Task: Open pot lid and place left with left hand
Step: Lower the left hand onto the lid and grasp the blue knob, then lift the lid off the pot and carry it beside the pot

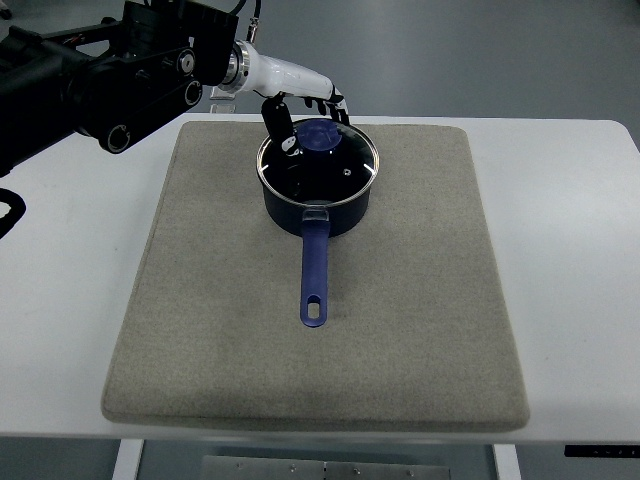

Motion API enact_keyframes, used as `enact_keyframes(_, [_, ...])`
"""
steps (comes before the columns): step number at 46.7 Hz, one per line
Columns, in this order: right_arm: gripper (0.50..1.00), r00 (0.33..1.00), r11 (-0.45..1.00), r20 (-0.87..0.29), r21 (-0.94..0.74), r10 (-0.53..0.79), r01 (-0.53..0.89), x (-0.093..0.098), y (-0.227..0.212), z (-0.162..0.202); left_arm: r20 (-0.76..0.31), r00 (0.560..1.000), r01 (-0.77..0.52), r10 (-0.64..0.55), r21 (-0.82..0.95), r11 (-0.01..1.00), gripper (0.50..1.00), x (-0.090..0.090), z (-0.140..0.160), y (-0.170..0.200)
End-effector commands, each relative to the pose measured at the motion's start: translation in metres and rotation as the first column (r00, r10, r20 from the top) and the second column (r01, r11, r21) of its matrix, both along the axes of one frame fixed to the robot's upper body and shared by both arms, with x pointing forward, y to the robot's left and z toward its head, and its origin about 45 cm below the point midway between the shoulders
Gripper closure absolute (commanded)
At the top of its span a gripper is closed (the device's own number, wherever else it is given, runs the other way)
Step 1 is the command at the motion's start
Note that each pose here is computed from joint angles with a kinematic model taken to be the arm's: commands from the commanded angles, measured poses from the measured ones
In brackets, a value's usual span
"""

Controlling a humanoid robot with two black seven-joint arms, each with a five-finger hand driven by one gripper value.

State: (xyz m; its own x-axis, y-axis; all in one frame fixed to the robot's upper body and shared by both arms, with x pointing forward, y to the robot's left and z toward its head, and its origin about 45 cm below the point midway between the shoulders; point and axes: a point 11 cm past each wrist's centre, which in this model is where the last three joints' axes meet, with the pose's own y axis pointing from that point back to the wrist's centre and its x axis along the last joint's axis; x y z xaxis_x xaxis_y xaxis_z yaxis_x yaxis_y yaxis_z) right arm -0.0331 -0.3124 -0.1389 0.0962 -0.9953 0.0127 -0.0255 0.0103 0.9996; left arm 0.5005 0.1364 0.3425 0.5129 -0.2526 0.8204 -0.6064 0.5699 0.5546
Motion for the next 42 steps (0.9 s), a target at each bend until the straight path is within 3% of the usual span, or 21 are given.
enact_keyframes(1, [0.583,1.0,1.0,0.0,0.0,0.0,0.0,0.0,0.0,0.0,0.001,1.0,0.002,-0.002,0.0,1.0,0.756,0.0,0.0,-0.001])
enact_keyframes(9, [0.583,1.0,1.0,0.0,0.0,0.0,0.0,0.0,0.0,0.0,-0.004,1.0,0.01,-0.01,0.0,1.0,0.763,-0.001,-0.003,-0.006])
enact_keyframes(24, [0.583,1.0,1.0,-0.001,0.002,0.0,0.0,-0.001,0.0,0.0,0.001,1.0,0.012,-0.012,0.002,1.0,0.913,-0.001,-0.001,-0.006])
enact_keyframes(32, [0.583,1.0,1.0,-0.001,0.0,0.0,0.0,-0.001,0.0,0.0,0.016,1.0,0.015,-0.015,0.001,1.0,0.919,0.0,0.009,-0.008])
enact_keyframes(34, [0.583,1.0,1.0,-0.002,0.0,0.0,0.0,-0.001,0.0,0.0,0.019,1.0,0.018,-0.018,0.001,1.0,0.954,0.0,0.013,-0.01])
enact_keyframes(42, [0.583,1.0,1.0,-0.001,0.0,0.0,0.0,-0.001,0.0,0.0,0.054,0.998,0.017,-0.017,-0.01,1.0,1.0,0.004,0.036,-0.011])
